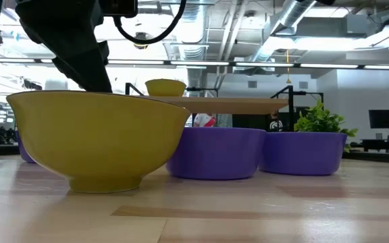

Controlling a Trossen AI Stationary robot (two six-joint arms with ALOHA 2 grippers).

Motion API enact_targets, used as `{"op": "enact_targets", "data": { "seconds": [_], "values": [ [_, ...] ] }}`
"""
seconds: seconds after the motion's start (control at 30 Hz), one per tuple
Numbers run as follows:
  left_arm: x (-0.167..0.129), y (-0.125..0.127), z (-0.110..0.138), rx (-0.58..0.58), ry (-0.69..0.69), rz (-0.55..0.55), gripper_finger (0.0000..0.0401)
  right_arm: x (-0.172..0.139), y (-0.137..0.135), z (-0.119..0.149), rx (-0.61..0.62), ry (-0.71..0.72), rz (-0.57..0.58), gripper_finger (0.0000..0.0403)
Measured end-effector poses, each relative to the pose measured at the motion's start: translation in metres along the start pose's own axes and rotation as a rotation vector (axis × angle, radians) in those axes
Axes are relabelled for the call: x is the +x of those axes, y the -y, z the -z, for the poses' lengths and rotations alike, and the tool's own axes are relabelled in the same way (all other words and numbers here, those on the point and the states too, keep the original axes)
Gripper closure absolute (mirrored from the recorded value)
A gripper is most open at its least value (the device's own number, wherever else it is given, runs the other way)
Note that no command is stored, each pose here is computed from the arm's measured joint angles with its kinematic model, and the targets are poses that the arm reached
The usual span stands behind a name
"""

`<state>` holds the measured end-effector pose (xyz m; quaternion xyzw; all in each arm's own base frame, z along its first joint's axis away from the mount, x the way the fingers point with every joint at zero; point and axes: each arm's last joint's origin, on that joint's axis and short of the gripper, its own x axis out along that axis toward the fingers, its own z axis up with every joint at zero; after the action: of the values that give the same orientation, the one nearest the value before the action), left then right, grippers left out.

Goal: Pick & Place Mini bowls
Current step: Stack the bottom white patterned bowl on top of the white patterned bowl on the shelf

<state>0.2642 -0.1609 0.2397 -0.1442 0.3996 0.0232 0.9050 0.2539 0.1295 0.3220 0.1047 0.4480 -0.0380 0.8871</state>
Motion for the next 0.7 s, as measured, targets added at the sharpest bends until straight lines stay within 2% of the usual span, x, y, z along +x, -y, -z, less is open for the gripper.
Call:
{"op": "enact_targets", "data": {
  "seconds": [0.7],
  "values": [
    [-0.0001, 0.0016, -0.0020, -0.133, 0.024, 0.013, 0.0243, -0.0001, 0.0000, 0.0001, -0.002, -0.001, -0.002, 0.0296]
  ]
}}
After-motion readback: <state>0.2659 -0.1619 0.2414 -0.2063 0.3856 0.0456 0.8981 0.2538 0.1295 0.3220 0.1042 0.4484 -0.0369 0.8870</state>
